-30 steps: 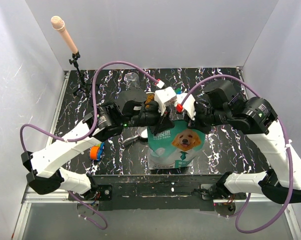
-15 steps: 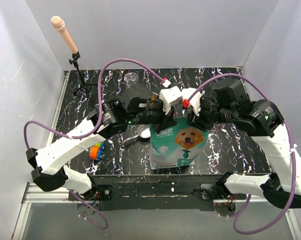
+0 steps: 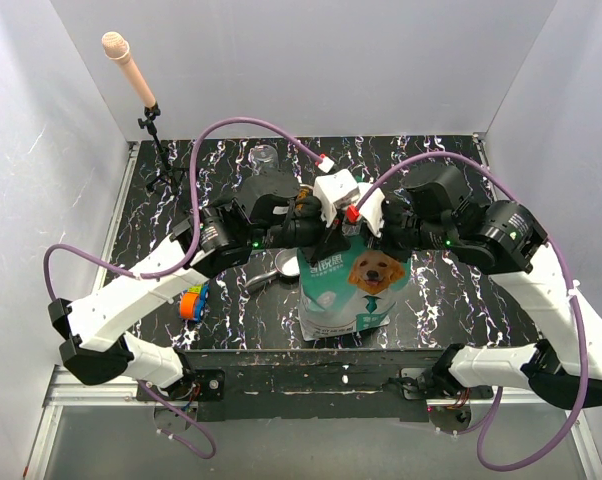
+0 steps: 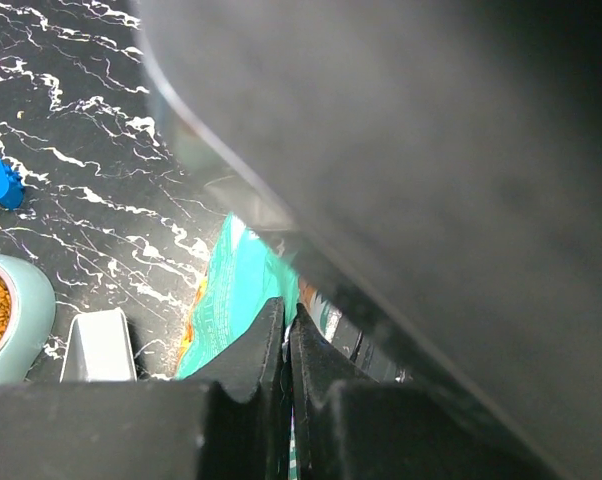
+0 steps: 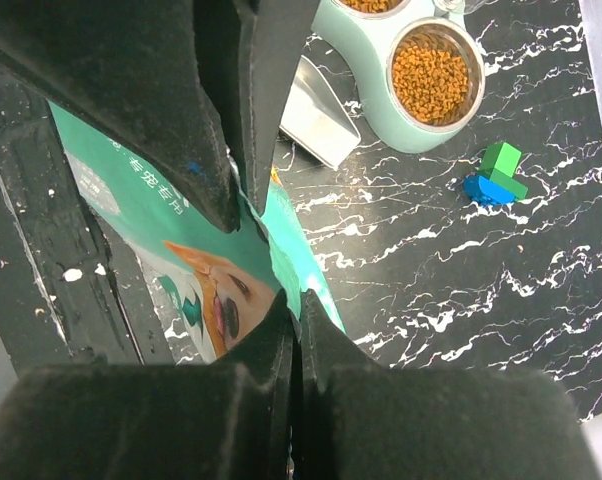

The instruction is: Serve the pet food

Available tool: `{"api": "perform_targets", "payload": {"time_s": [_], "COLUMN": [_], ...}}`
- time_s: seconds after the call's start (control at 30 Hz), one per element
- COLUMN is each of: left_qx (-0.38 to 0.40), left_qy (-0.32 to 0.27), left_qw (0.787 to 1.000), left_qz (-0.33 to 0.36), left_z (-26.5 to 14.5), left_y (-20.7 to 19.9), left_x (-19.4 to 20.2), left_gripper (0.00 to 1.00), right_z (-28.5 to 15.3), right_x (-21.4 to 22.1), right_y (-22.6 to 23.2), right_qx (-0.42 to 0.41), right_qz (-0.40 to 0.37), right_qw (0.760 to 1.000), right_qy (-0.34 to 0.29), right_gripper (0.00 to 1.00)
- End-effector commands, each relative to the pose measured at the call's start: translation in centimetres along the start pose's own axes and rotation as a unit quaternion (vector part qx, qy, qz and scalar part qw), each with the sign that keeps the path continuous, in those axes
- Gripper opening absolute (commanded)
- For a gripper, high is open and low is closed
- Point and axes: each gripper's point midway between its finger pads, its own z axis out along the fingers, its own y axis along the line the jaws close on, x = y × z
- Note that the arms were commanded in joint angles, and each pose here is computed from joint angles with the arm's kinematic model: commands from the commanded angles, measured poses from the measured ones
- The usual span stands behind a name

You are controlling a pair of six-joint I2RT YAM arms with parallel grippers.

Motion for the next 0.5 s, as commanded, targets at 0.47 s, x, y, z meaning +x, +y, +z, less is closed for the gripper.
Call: {"api": "perform_targets", "payload": {"time_s": [0.47], "left_qx": [0.017], "left_qy": [-0.04], "left_qw": [0.999], "left_qz": [-0.006], "left_z": [-2.7], "left_y": [-1.5], "left_x": [-1.8], "left_gripper": [0.0], "right_z": [-4.9], "right_x": [2.4], "right_y": [-5.0], "right_qx": [0.159], "right_qz": [-0.031], "right_qw": [0.987], "right_qy": [0.015], "right_gripper": [0.01]}}
